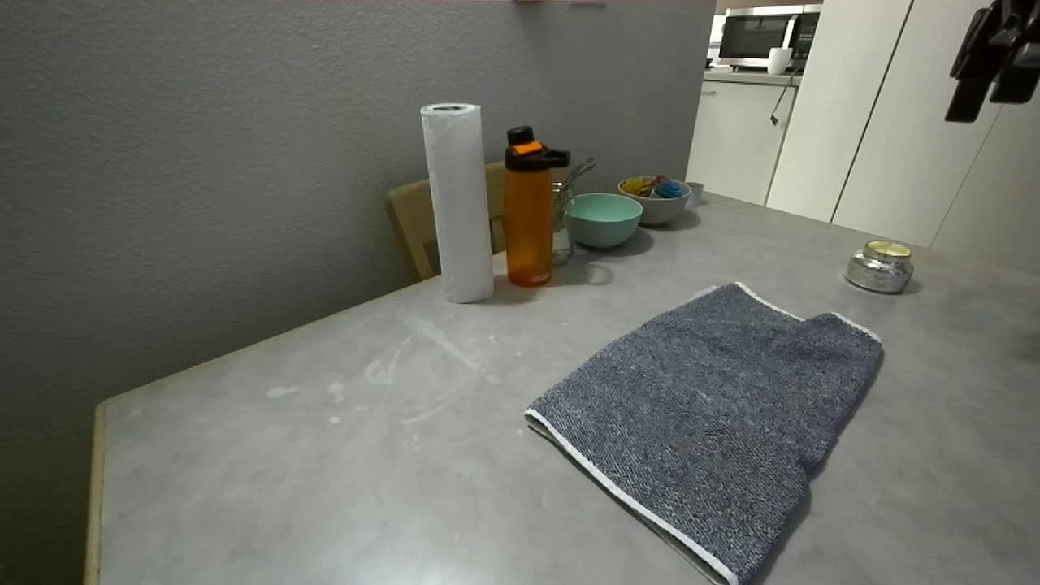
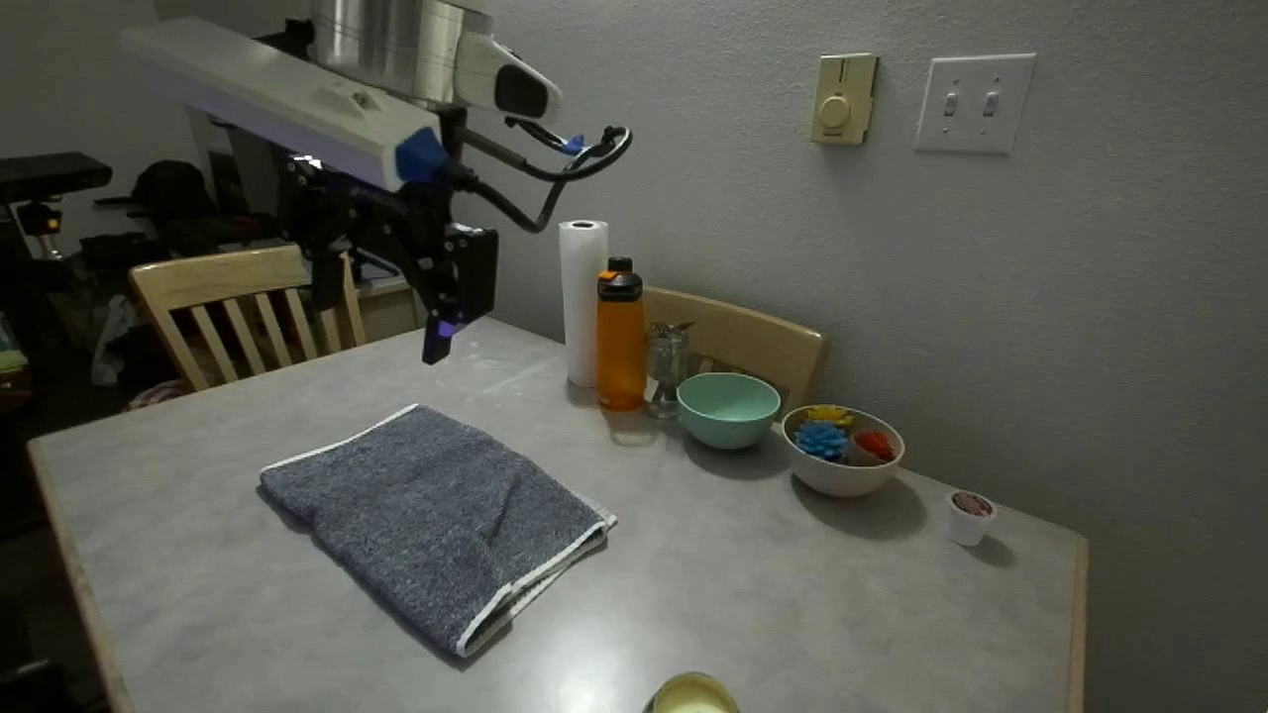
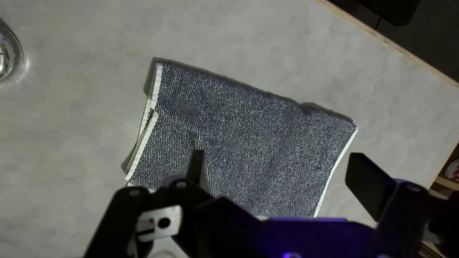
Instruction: Fold the towel once
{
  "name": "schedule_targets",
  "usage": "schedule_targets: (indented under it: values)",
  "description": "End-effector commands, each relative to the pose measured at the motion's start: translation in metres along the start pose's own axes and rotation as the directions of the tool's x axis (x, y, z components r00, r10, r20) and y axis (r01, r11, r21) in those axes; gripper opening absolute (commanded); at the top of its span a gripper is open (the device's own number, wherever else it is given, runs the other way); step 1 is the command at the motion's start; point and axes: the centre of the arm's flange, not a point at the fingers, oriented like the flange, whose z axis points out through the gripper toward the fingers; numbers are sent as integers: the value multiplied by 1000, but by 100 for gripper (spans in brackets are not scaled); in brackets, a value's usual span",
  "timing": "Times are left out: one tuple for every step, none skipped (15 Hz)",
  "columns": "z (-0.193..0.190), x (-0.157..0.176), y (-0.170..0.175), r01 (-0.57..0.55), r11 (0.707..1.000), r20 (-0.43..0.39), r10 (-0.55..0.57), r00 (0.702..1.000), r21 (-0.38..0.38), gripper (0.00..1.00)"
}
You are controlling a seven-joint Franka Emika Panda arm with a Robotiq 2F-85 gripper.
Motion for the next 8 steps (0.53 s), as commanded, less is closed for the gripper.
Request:
schedule_targets:
  values:
    - [8,8,3,9,1000,-25,-9,1000,-15,100]
    - [11,11,7,12,1000,-24,-13,1000,-12,100]
    - [16,16,14,15,1000,-18,-15,1000,-6,100]
    - [21,20,21,17,1000,-13,-17,1000,1,100]
    - [27,25,29,21,1000,-7,-21,1000,14,100]
    - [34,28,35,12,1000,5,-12,1000,28,100]
    - [43,33,44,18,999,13,-18,1000,45,100]
    - [49,37,51,16,998,23,-18,1000,61,100]
